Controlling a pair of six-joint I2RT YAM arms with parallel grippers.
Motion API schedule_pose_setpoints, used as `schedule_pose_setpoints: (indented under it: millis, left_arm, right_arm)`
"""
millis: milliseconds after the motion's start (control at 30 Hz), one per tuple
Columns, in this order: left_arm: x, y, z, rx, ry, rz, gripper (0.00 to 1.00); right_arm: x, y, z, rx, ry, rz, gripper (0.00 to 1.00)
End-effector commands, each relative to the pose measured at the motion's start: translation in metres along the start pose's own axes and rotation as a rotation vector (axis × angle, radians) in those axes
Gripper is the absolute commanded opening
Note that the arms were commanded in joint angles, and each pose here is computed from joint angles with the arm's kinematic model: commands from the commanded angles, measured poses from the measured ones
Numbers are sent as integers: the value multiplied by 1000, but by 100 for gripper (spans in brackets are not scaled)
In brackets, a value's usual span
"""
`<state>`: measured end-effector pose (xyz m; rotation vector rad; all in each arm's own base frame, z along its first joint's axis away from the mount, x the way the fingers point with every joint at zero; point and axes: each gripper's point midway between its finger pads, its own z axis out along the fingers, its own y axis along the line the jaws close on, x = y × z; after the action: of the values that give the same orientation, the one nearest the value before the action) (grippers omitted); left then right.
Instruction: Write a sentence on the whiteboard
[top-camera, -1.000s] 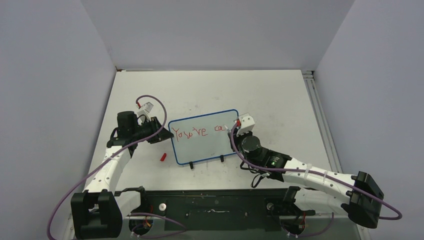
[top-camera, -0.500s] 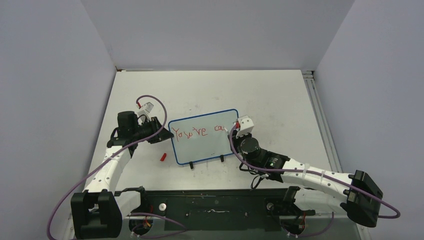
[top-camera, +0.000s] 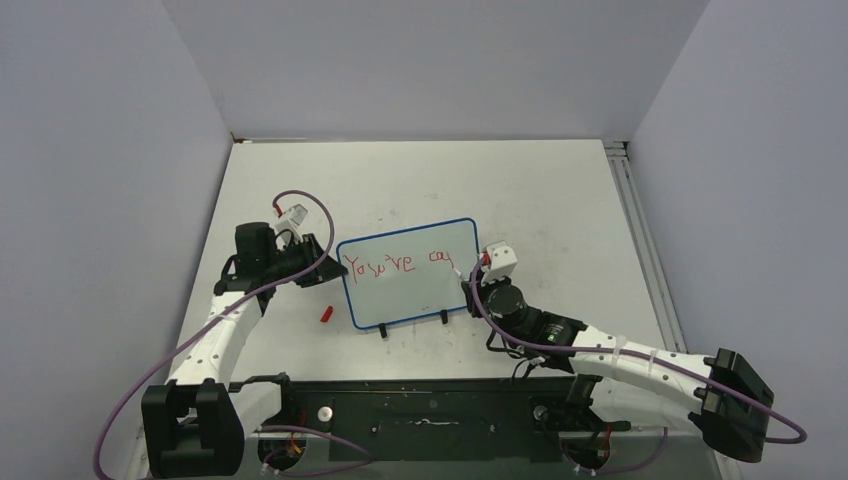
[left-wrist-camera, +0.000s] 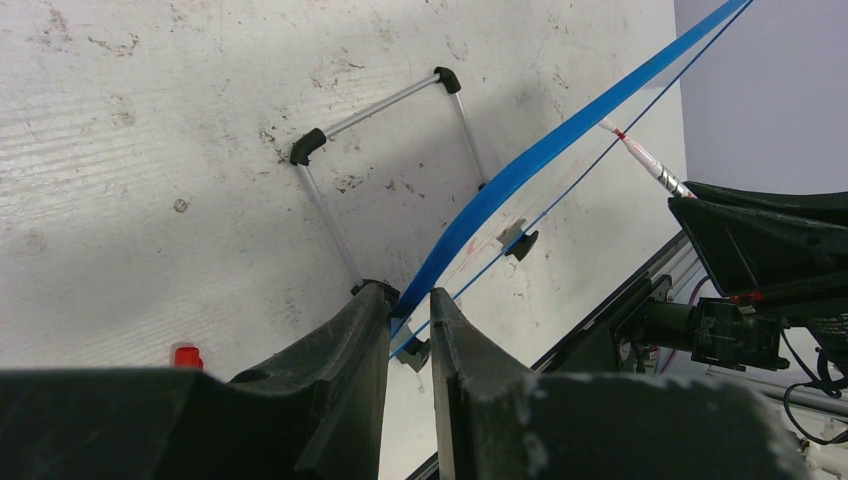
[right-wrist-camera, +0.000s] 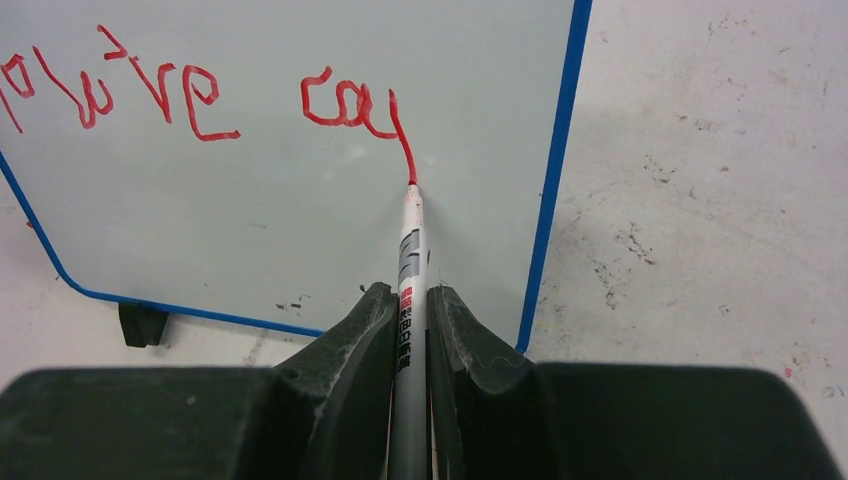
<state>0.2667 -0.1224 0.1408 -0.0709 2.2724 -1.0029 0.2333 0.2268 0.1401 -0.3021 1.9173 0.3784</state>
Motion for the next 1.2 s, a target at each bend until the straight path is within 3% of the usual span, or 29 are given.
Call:
schedule_pose_setpoints:
  millis: [0, 267, 700, 1167]
  left_arm:
    - [-15, -11, -4, 22, -32, 51, 20]
    - [-15, -11, -4, 19, -33, 51, 20]
    - [-15, -11, -4, 18, -34, 53, 20]
    - [-15, -10, -4, 15, -32, 52, 20]
  right_arm:
    - [12, -1, -3, 1, 28, 15, 5]
    - [9, 5, -8, -13, 28, 16, 5]
    - [-50, 20, -5, -19, -93, -7, 5]
    - [-62, 18, 5, 8, -134, -16, 5]
